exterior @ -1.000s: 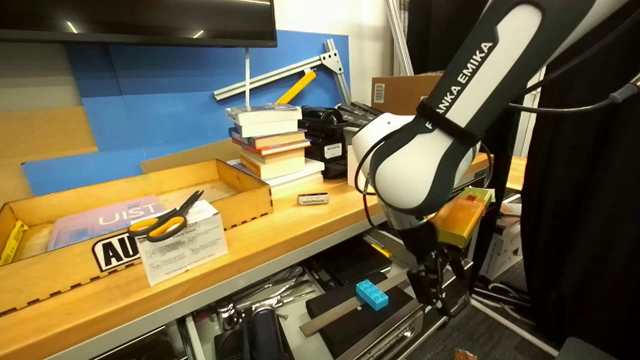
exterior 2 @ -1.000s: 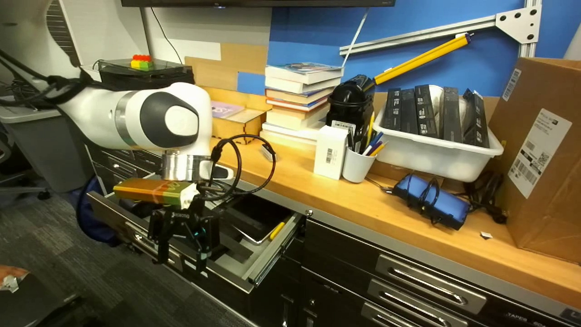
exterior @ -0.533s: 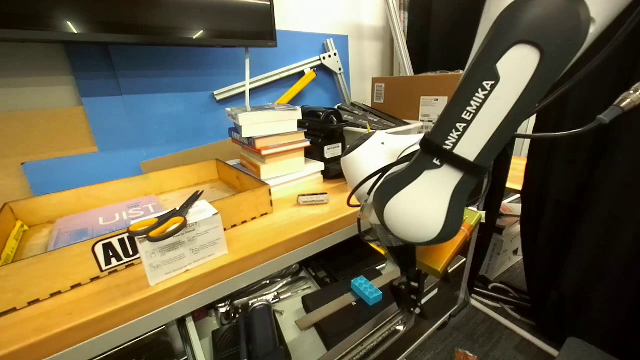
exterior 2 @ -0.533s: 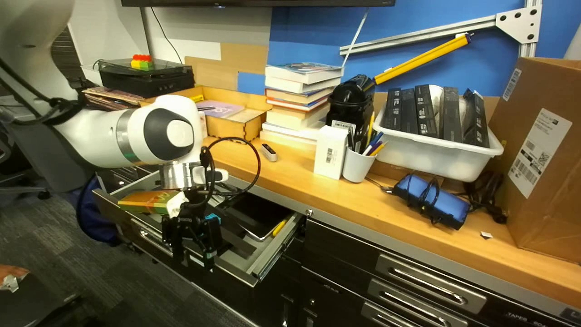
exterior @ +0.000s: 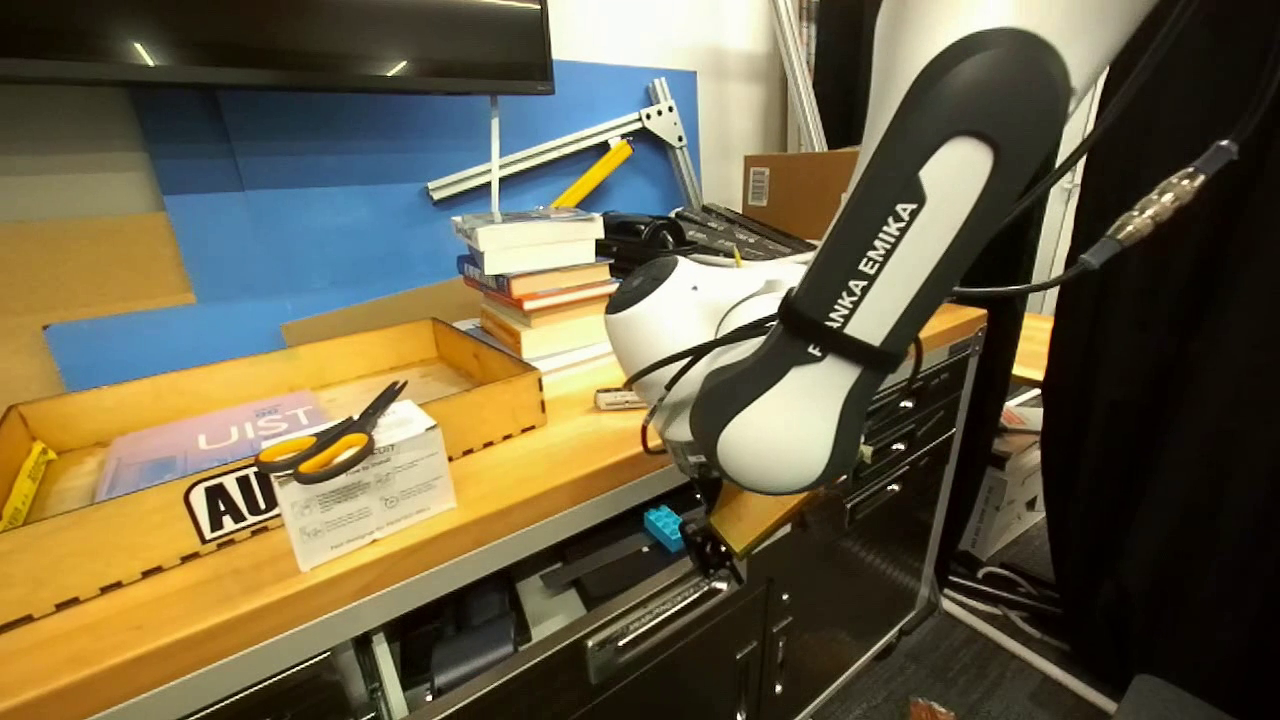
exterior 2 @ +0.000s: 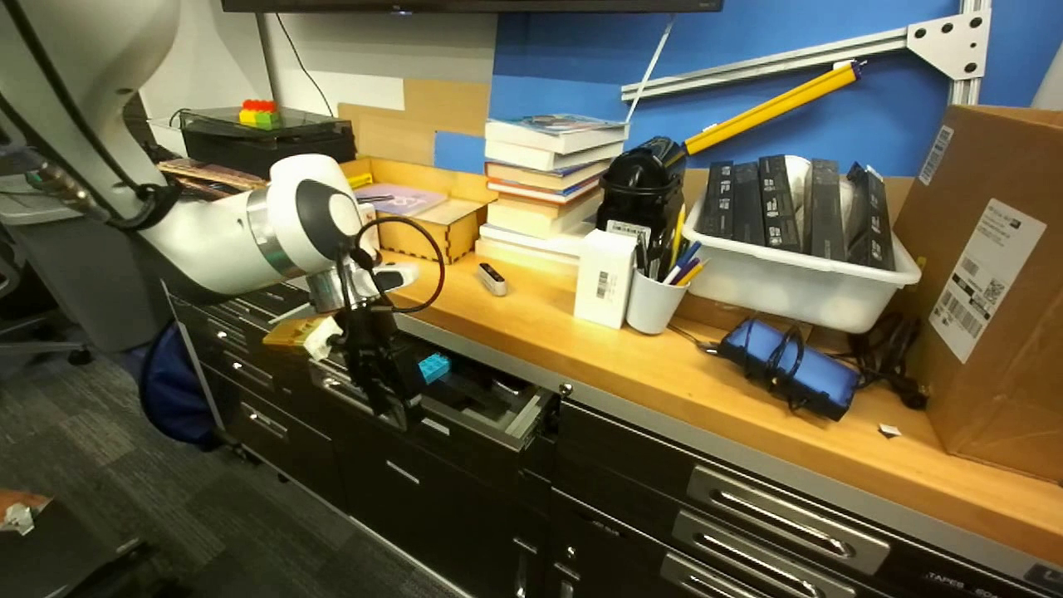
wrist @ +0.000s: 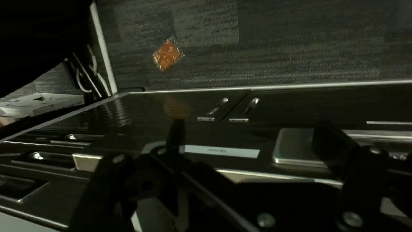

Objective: Pick up the blue object from the counter and put it in the open drawer and close it

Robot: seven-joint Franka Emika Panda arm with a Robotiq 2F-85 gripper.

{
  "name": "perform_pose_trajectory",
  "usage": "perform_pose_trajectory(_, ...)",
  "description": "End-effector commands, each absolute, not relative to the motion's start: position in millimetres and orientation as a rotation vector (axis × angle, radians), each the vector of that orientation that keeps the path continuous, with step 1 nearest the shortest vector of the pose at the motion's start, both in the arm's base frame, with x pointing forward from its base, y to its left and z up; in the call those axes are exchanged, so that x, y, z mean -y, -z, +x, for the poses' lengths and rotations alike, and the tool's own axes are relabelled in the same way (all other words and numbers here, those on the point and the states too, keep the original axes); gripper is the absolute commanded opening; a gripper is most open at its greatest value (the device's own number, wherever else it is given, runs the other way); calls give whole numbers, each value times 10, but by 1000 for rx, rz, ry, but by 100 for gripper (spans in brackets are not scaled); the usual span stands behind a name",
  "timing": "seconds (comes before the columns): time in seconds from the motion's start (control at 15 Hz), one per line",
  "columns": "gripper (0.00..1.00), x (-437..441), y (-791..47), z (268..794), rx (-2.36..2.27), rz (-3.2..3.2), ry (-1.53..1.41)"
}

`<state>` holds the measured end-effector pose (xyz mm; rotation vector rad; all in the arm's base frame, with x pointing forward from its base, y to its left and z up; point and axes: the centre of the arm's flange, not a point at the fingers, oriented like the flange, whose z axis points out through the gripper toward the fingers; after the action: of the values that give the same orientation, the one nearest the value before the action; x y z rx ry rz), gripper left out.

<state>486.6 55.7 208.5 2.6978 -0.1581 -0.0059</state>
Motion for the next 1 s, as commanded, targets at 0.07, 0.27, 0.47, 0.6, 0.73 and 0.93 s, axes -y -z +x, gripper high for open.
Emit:
perform_pose_trajectory(0.07,100,-904,-1926,5357,250,2668,-187)
perform_pose_trajectory(0.27,100,-1017,-2038,5429,285,2666,-285)
perform_pose_trajectory(0.47,100,-990,-2234,5376,305,2667,-360)
perform_pose_trajectory(0.6,100,-898,-2408,5295,326,2668,-402)
perform_pose_trajectory(0.73,100,-801,-2577,5263,370,2659,-486)
perform_pose_trajectory(0.93,100,-781,-2851,5224,400,2685,-585)
